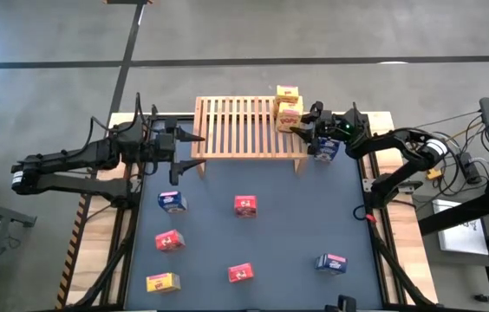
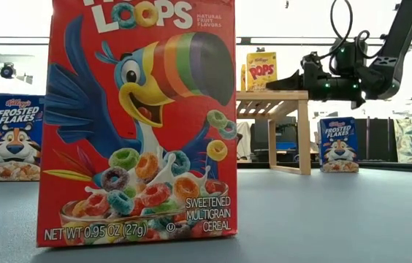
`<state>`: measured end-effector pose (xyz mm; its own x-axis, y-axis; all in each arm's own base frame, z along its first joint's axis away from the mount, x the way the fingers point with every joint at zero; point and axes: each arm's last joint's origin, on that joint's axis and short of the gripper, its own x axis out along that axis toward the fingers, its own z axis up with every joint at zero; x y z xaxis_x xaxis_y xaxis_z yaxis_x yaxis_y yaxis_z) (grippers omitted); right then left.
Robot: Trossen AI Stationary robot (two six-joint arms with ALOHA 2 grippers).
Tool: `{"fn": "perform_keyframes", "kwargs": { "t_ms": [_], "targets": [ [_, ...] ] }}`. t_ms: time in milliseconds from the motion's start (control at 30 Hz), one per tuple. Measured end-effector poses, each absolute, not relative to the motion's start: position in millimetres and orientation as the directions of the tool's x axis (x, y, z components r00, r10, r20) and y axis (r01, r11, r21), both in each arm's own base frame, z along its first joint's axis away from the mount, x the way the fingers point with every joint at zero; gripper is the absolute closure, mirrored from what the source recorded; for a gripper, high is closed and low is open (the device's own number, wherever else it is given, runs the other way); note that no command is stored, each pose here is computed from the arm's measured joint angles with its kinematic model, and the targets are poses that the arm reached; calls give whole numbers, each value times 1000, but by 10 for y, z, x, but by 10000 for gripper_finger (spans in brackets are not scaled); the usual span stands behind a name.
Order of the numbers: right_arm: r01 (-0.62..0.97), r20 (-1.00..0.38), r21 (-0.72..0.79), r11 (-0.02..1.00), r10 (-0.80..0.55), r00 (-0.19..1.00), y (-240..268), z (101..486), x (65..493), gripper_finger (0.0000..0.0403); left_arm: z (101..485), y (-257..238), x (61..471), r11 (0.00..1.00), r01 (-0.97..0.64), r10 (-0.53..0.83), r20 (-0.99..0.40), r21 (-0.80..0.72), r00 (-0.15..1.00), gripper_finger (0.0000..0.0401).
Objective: Stack cereal on shelf
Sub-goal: Put the top yellow cereal box on the shelf aligned with the other yellow cereal box
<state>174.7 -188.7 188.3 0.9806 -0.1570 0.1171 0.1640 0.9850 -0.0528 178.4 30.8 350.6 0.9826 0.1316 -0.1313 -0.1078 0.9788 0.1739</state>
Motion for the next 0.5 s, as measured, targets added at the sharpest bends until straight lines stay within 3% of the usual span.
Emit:
{"fn": "perform_keyframes", "kwargs": {
  "t_ms": [300, 500],
  "targets": [
    [157, 120, -58, 986, -149, 982, -1882, 1892, 1746, 204, 3507, 308, 1785, 980, -109, 131, -131, 165, 983, 134],
    [157, 120, -58, 986, -149, 982, -1882, 1893, 1746, 172, 3507, 308, 1785, 980, -109, 132, -131, 165, 983, 134]
  ]
}}
